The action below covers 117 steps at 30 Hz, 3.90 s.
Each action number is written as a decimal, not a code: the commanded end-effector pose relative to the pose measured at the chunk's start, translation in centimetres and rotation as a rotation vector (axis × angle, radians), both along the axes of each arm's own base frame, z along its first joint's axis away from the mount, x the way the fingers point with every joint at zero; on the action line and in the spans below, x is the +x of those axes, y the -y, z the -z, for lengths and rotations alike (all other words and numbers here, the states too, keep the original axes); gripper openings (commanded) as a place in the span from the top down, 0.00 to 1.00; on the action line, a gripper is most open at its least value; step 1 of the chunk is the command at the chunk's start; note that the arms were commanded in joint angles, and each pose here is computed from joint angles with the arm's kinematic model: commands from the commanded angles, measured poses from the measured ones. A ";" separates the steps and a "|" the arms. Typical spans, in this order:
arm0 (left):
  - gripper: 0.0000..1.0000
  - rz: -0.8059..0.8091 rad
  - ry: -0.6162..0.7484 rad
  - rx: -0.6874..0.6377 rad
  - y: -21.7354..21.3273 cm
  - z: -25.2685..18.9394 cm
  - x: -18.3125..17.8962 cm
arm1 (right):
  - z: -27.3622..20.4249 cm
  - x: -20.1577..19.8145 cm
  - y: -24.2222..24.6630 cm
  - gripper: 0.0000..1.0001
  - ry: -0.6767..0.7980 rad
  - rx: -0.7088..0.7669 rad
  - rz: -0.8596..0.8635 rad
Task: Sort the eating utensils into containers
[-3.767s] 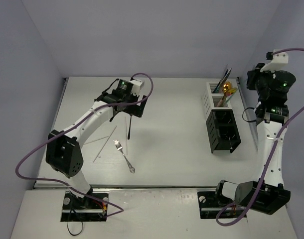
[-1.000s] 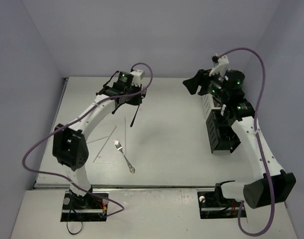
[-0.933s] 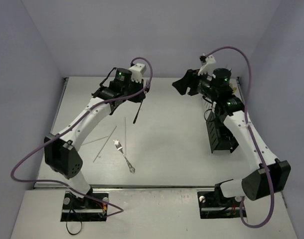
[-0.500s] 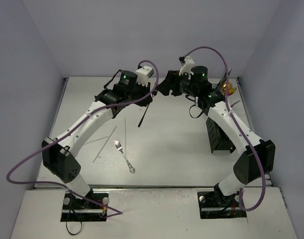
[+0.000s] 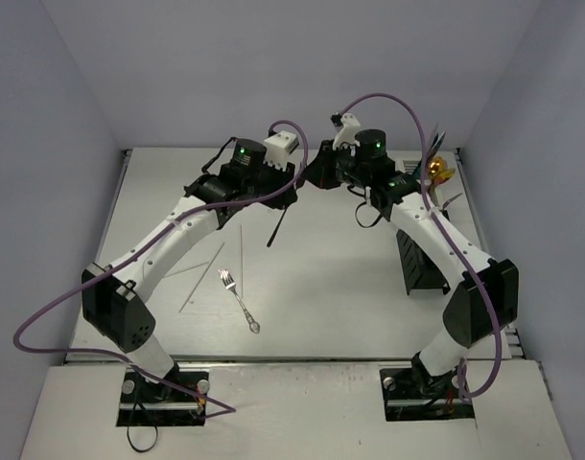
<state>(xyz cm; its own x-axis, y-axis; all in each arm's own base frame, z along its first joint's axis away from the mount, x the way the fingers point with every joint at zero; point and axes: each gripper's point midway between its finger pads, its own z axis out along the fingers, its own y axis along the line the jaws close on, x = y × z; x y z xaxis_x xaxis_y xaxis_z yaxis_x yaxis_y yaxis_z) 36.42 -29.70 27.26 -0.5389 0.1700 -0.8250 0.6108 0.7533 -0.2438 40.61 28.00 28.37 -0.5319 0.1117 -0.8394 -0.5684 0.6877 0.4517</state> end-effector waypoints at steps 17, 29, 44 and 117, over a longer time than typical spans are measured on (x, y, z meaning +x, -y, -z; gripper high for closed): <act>0.12 -0.233 -0.002 0.046 -12.5 2.1 -2.3 | -6.8 -5.4 33.2 1.00 0.284 -0.492 0.594; 0.12 -0.294 -0.124 0.105 -13.3 7.2 -2.6 | -4.4 -3.5 38.9 1.00 0.255 -0.519 0.773; 0.13 -0.313 -0.234 0.132 -13.8 11.5 -4.4 | -5.3 1.9 42.2 1.00 0.308 -0.503 0.869; 0.40 0.537 -0.324 0.048 -14.9 15.7 -3.6 | -2.0 -0.4 32.8 0.42 0.350 -0.511 0.536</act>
